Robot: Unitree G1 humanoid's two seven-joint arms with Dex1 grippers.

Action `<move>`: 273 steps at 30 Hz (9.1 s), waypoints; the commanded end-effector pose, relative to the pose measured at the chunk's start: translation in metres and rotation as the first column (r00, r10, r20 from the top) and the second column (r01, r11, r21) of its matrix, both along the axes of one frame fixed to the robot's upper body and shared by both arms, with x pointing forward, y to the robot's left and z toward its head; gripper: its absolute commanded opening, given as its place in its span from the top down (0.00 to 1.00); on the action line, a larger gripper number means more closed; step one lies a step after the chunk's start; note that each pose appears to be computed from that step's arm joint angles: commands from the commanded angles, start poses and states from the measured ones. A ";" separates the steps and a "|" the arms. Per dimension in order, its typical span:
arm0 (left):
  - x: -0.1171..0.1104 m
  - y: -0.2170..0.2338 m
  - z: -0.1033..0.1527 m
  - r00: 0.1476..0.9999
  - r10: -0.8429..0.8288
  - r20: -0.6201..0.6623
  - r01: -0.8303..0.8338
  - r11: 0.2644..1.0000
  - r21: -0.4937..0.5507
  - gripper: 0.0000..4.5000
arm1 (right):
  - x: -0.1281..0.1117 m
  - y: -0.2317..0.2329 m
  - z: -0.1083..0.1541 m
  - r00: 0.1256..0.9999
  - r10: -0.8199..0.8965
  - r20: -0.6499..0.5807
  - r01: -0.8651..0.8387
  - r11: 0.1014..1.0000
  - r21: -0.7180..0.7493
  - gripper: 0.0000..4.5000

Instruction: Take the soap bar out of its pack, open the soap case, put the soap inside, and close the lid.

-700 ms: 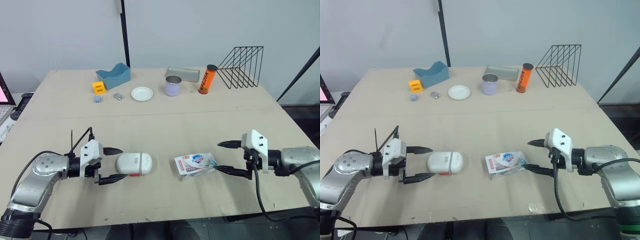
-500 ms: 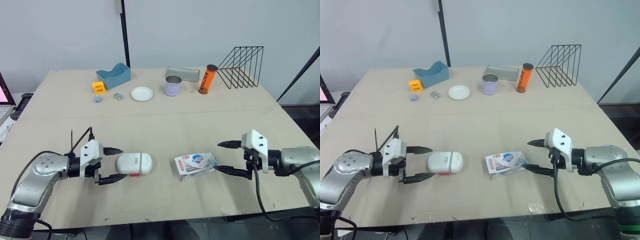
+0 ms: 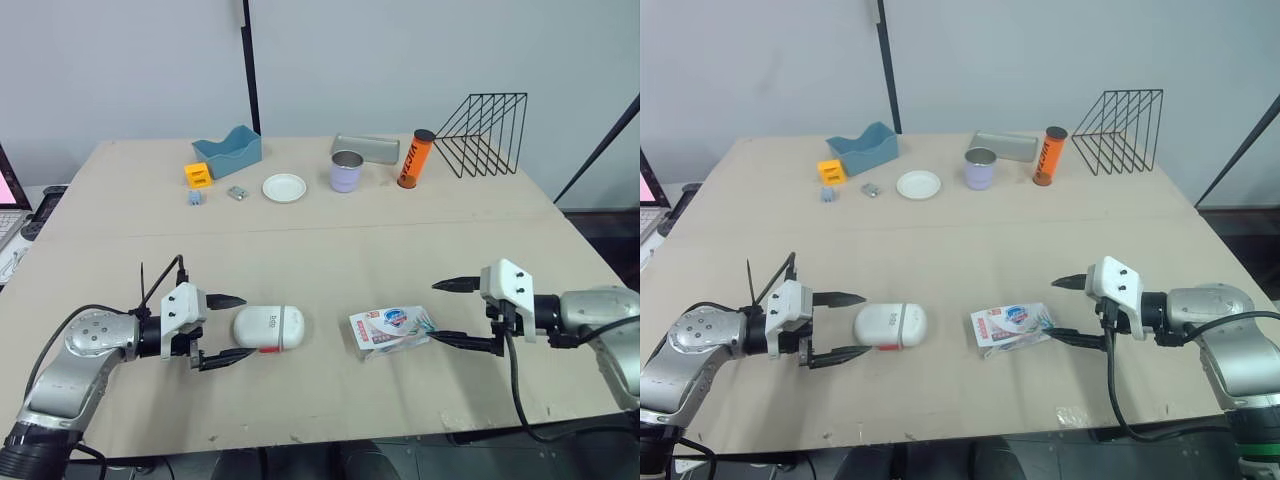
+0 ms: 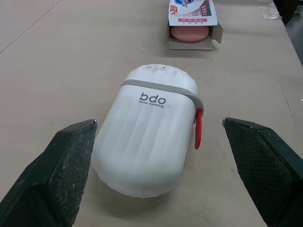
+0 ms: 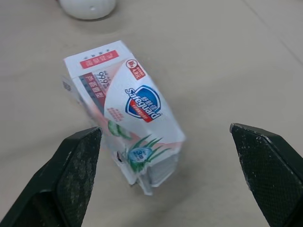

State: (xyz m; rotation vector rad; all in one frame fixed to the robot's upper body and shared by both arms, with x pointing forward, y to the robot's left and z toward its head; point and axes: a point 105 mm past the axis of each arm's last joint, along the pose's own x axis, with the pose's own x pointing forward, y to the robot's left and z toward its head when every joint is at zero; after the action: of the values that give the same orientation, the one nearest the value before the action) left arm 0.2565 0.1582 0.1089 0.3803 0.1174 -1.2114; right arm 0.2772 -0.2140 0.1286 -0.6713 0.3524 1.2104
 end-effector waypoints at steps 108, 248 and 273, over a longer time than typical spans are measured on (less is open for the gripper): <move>0.003 -0.039 0.015 0.989 -0.124 0.081 0.131 0.987 -0.089 0.00 | -0.005 -0.068 0.018 0.997 -0.066 -0.045 0.056 0.981 -0.183 0.90; 0.034 -0.010 -0.025 0.983 -0.185 -0.007 0.184 0.968 0.172 0.00 | -0.029 0.074 0.019 0.994 0.107 0.033 -0.112 0.956 0.273 0.01; 0.032 -0.017 -0.028 0.986 -0.164 -0.023 0.165 0.971 0.171 0.00 | -0.025 0.076 0.020 0.992 0.116 0.039 -0.122 0.955 0.272 0.01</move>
State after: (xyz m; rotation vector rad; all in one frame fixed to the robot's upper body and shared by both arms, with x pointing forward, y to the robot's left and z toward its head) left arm 0.2875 0.1431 0.0703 0.5345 0.2478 -1.3770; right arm 0.2513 -0.1412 0.1381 -0.4391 0.1706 1.3303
